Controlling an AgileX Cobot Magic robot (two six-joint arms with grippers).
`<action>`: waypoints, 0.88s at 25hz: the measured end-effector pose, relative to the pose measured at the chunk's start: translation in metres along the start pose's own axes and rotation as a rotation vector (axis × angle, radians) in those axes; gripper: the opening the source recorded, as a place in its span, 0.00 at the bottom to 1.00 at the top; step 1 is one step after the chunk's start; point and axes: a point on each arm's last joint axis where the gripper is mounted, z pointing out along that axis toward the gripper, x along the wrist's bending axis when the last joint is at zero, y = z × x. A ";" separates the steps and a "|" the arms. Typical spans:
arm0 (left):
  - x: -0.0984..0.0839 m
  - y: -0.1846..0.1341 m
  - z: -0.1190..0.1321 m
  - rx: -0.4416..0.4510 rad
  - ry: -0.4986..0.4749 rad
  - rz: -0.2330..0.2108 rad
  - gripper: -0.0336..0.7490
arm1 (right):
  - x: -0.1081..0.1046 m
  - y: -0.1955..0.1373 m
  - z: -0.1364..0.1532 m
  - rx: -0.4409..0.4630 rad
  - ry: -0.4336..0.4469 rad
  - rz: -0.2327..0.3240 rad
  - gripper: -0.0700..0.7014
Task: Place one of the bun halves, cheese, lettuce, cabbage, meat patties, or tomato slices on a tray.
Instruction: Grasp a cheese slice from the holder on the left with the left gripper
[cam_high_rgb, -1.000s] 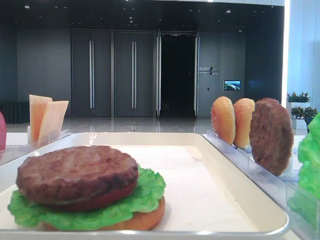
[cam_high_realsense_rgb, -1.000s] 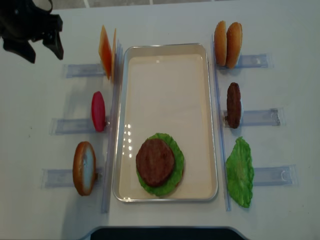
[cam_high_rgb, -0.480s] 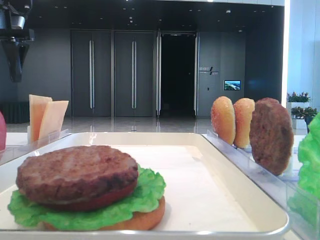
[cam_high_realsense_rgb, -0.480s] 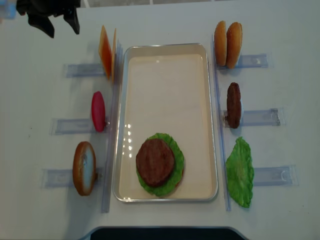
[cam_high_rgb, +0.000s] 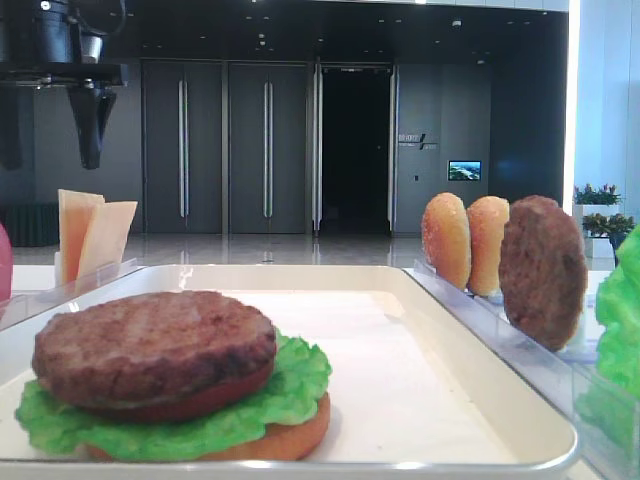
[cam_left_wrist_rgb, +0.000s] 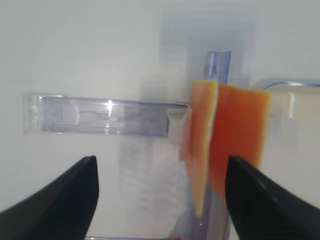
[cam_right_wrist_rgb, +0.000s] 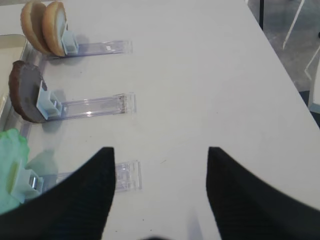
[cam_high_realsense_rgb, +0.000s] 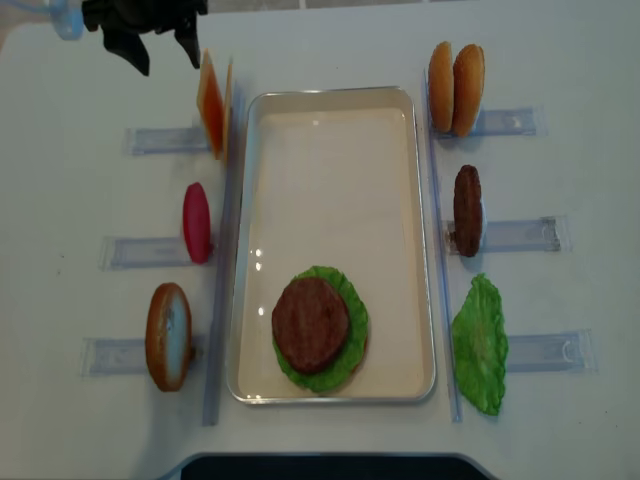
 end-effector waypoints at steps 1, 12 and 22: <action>-0.006 -0.002 0.000 0.001 -0.003 0.003 0.81 | 0.000 0.000 0.000 0.000 0.000 0.000 0.63; -0.064 -0.020 -0.006 0.002 -0.041 0.066 0.81 | 0.000 0.000 0.000 0.000 0.000 0.000 0.63; -0.067 -0.022 -0.006 -0.004 -0.029 0.050 0.81 | 0.000 0.000 0.000 0.000 0.000 0.000 0.63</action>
